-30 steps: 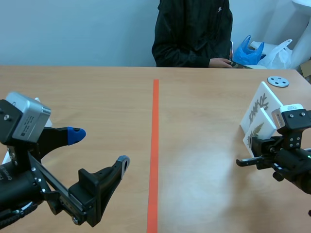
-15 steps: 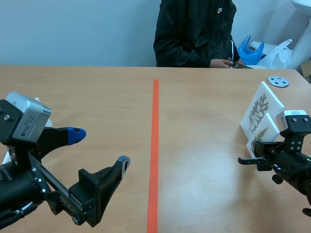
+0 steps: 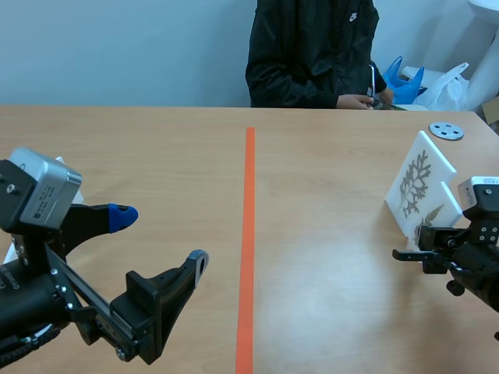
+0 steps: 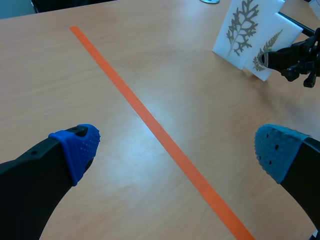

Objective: Sort the leaf by its shape. The table is split by an orange tape line. A compound leaf with several leaflets goes to the left side, a simple leaf with one blade goes to the right side. Return to the home posture when a red brick is placed on the table.

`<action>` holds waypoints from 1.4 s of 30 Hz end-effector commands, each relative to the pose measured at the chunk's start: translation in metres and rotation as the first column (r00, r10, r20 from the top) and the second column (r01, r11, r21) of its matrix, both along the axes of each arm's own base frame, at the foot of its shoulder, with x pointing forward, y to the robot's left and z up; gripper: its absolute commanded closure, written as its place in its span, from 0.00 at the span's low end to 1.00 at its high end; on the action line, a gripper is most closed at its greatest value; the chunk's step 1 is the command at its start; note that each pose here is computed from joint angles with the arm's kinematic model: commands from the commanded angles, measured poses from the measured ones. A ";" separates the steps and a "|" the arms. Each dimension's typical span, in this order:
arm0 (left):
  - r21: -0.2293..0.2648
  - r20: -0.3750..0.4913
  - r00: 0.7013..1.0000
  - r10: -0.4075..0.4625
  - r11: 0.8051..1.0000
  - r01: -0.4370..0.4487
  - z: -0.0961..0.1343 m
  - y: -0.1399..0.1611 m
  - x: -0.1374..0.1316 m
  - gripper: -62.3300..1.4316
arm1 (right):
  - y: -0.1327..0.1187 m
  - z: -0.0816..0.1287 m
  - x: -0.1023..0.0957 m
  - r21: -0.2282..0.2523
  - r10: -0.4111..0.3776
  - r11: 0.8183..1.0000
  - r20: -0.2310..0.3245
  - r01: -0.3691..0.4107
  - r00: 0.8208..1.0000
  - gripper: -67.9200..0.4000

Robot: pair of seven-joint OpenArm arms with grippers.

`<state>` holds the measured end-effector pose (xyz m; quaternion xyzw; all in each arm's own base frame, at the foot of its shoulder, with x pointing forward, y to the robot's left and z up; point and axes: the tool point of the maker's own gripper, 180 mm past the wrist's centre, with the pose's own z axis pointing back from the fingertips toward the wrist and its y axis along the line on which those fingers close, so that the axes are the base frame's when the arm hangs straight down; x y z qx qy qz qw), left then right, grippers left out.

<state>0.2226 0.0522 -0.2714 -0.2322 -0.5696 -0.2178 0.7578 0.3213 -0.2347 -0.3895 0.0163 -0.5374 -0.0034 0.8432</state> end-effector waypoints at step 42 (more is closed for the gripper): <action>-0.017 0.025 1.000 0.002 1.000 -0.001 0.009 -0.001 0.001 0.00 | 0.014 0.072 0.001 -0.050 0.089 0.995 0.169 -0.082 0.982 0.34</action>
